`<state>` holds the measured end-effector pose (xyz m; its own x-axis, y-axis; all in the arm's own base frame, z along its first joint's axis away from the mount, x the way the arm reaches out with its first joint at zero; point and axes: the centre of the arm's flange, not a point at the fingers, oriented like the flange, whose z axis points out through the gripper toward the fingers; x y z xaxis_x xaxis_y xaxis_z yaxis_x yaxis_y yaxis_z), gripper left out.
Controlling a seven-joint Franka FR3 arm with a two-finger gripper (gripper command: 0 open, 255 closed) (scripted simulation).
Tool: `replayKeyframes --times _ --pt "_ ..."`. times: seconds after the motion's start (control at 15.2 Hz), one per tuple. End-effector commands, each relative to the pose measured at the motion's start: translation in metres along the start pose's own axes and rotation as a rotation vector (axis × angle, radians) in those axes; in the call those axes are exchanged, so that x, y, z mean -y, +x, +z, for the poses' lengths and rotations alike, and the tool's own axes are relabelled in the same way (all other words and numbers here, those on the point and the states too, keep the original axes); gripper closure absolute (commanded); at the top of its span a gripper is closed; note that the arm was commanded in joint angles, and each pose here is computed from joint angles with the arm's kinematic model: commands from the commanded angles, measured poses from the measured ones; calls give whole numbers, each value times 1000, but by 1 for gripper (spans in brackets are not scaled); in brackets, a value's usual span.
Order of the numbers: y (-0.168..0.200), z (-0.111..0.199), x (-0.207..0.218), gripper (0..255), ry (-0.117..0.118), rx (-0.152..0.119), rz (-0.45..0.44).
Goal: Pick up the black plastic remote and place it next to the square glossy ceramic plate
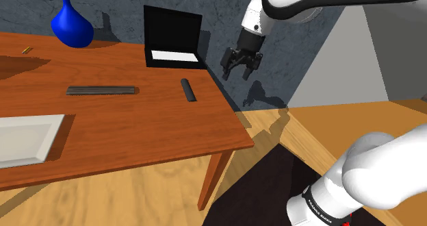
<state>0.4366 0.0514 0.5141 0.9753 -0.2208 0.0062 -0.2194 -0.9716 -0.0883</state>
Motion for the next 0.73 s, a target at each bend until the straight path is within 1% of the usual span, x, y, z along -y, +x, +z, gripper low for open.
replayKeyframes --times 0.0,0.66 --pt "21 17 7 0 0 -1 24" --pt "128 92 23 0 -3 -3 141"
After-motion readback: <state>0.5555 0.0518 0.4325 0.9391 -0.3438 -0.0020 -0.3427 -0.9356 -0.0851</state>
